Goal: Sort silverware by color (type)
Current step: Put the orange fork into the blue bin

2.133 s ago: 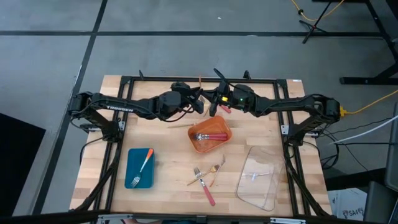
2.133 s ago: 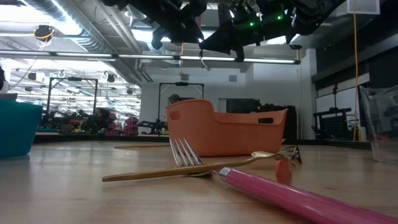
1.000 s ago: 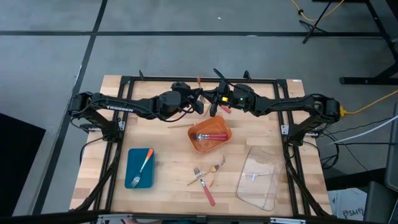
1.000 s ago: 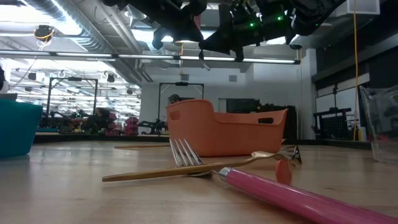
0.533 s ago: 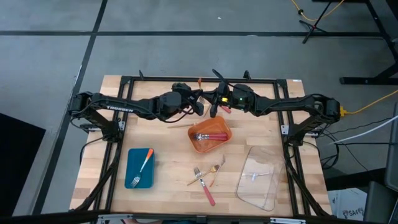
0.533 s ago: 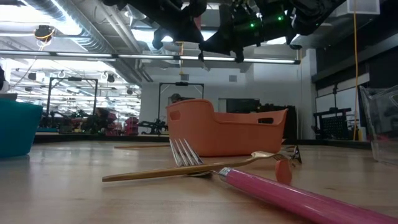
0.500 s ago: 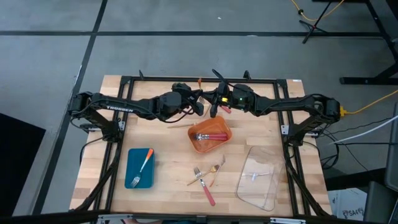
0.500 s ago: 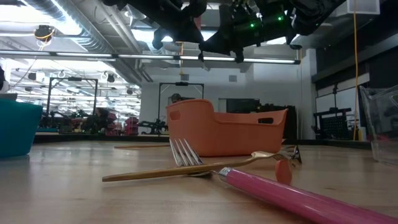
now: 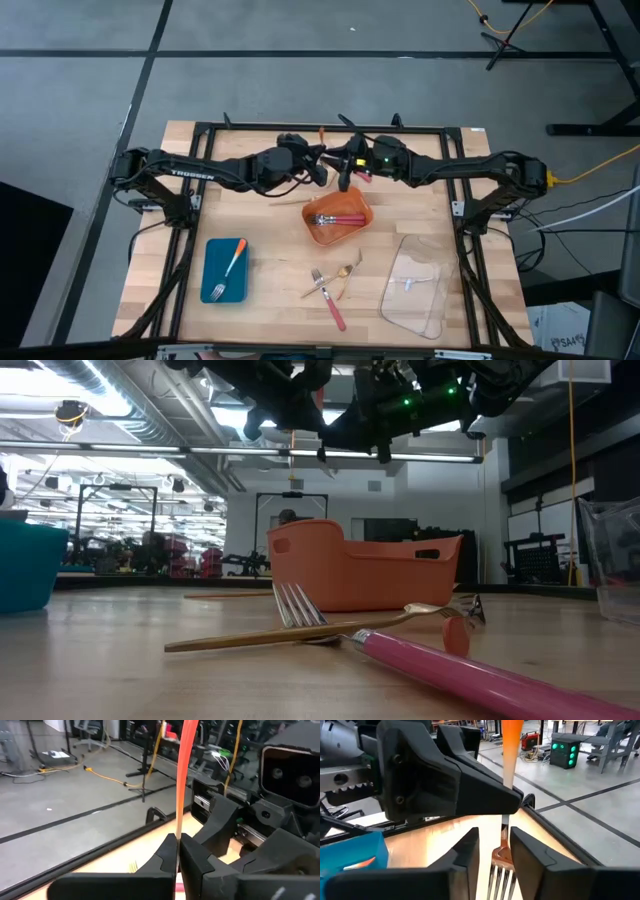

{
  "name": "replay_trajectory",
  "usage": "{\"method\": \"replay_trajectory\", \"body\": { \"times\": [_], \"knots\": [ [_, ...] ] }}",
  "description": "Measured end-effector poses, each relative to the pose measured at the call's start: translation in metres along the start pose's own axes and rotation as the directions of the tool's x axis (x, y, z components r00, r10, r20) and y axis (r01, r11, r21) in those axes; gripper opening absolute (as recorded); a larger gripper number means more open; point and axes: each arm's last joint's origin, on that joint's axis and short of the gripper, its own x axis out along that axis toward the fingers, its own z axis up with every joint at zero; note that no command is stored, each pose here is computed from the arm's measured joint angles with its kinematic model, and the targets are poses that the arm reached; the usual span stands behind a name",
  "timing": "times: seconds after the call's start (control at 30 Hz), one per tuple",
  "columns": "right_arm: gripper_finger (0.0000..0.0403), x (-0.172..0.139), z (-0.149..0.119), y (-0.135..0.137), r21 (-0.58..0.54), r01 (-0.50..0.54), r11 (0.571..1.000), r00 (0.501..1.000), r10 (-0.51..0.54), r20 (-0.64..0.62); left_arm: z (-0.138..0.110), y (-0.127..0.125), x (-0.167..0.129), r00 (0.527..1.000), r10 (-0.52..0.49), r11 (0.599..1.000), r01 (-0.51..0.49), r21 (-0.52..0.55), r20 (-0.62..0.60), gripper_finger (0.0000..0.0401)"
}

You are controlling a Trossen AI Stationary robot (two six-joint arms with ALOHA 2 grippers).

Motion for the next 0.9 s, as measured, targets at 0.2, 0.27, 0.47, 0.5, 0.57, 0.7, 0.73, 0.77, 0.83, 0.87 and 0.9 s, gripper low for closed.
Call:
{"method": "replay_trajectory", "body": {
  "times": [0.2,0.27,0.47,0.5,0.57,0.7,0.73,0.77,0.83,0.87,0.9],
  "knots": [
    [0.0108,-0.016,-0.001,0.001,-0.099,-0.031,0.995,0.990,0.016,-0.143,-0.008,-0.001,-0.004,0.994,-0.053,0.997,0.059,0.051,-0.100,0.0000],
    [0.0108,-0.023,0.000,0.001,-0.121,-0.034,0.992,0.981,0.010,-0.192,-0.007,0.000,-0.009,0.987,-0.083,0.994,0.091,0.055,-0.136,0.0000],
    [0.0108,-0.044,0.004,0.002,-0.169,-0.047,0.985,0.959,-0.003,-0.285,0.004,0.007,-0.034,0.939,-0.217,0.976,0.213,-0.044,-0.266,0.0000],
    [0.0108,-0.046,0.005,0.002,-0.171,-0.047,0.984,0.958,-0.004,-0.288,0.007,0.009,-0.038,0.926,-0.246,0.969,0.233,-0.078,-0.287,0.0000],
    [0.0108,-0.049,0.005,0.002,-0.170,-0.048,0.984,0.953,-0.007,-0.304,0.010,0.012,-0.049,0.891,-0.303,0.952,0.267,-0.149,-0.340,0.0000],
    [0.0108,-0.051,0.005,0.002,-0.170,-0.048,0.984,0.949,-0.008,-0.316,0.010,0.015,-0.073,0.817,-0.358,0.932,0.278,-0.233,-0.452,0.0000],
    [0.0108,-0.051,0.004,0.002,-0.169,-0.049,0.984,0.948,-0.008,-0.318,0.009,0.016,-0.079,0.800,-0.357,0.932,0.267,-0.247,-0.482,0.0000],
    [0.0108,-0.051,0.004,0.002,-0.169,-0.048,0.984,0.946,-0.010,-0.323,0.008,0.016,-0.085,0.787,-0.357,0.931,0.255,-0.262,-0.503,0.0000],
    [0.0108,-0.051,0.004,0.002,-0.169,-0.048,0.984,0.946,-0.010,-0.325,0.006,0.014,-0.098,0.759,-0.363,0.927,0.237,-0.290,-0.541,0.0000],
    [0.0108,-0.052,0.004,0.002,-0.169,-0.048,0.984,0.945,-0.010,-0.326,0.003,0.015,-0.104,0.737,-0.355,0.931,0.220,-0.292,-0.575,0.0000],
    [0.0108,-0.051,0.004,0.002,-0.169,-0.048,0.984,0.946,-0.010,-0.325,0.000,0.013,-0.109,0.719,-0.358,0.929,0.214,-0.301,-0.596,0.0000]
  ]
}}
